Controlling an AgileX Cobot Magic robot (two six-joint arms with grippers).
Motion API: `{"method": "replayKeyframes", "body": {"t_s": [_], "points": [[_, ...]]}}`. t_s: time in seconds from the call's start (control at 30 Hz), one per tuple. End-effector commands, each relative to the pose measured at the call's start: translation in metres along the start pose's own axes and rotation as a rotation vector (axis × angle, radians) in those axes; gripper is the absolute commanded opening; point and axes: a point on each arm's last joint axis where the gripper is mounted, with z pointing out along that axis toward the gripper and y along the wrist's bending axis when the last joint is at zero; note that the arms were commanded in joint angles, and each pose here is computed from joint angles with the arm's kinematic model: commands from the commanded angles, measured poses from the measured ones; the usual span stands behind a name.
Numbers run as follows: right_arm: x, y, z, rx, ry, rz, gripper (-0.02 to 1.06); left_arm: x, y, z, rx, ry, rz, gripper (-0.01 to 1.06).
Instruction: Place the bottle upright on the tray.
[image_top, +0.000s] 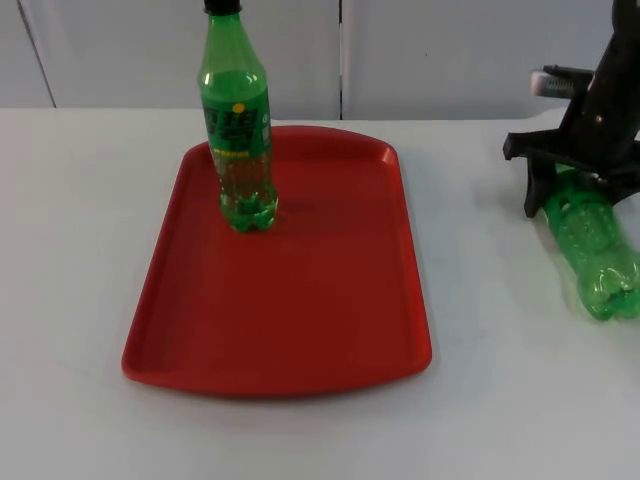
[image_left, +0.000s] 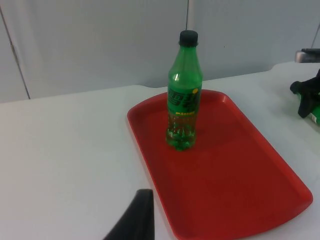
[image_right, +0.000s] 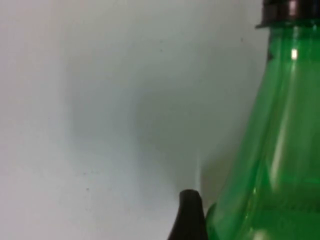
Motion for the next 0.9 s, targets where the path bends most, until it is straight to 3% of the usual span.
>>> {"method": "replayKeyframes", "body": {"t_s": [0.0, 0.43, 0.67, 0.87], "points": [[-0.004, 0.002, -0.018, -0.012, -0.041, -0.014, 0.0, 0.0, 0.0, 0.0, -0.005, -0.004, -0.005, 1.0], [-0.008, 0.012, -0.147, -0.05, -0.293, -0.183, 0.0, 0.0, 0.0, 0.0, -0.005, -0.004, -0.005, 1.0], [-0.004, 0.015, -0.16, -0.083, -0.286, -0.218, 0.0, 0.0, 0.0, 0.0, -0.005, -0.004, -0.005, 1.0], [-0.003, 0.031, -0.18, -0.195, -0.37, -0.306, 0.0, 0.0, 0.0, 0.0, -0.005, -0.004, -0.005, 1.0]]}}
